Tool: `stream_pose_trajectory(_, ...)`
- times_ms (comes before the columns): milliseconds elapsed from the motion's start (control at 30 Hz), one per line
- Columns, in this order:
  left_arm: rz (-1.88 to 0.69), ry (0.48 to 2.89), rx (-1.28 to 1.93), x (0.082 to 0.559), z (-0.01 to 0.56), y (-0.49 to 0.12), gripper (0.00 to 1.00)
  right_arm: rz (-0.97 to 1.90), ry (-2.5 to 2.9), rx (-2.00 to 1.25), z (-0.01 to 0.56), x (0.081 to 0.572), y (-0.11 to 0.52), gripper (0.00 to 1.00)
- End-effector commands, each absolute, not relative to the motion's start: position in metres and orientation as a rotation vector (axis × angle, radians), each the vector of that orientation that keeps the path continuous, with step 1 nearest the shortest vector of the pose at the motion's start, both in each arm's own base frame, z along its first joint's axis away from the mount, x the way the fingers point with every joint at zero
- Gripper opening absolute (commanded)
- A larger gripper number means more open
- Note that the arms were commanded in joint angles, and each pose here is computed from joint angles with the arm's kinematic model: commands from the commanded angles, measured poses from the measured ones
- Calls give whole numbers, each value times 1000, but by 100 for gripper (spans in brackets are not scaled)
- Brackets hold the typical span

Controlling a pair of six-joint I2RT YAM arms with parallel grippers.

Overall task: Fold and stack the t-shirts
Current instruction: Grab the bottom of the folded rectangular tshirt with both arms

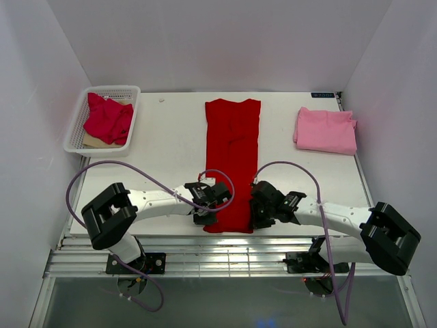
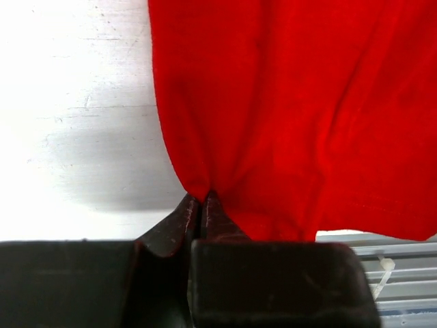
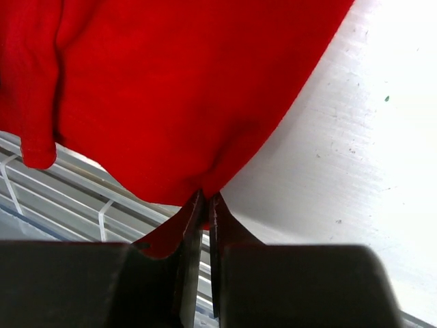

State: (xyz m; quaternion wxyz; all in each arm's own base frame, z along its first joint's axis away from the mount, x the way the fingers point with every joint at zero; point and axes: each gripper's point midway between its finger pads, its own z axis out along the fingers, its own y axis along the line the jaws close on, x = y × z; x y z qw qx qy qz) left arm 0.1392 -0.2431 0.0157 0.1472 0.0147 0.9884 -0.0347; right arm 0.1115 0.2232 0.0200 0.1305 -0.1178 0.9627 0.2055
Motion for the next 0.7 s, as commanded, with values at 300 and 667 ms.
stream_pose_trajectory(300,-85,2781,140,155,43,-262,0,517,2704,-310,60,137,232,11)
stream_pose_trajectory(667,-5,2634,79,264,65,-263,0,306,2646,-368,66,218,239,8)
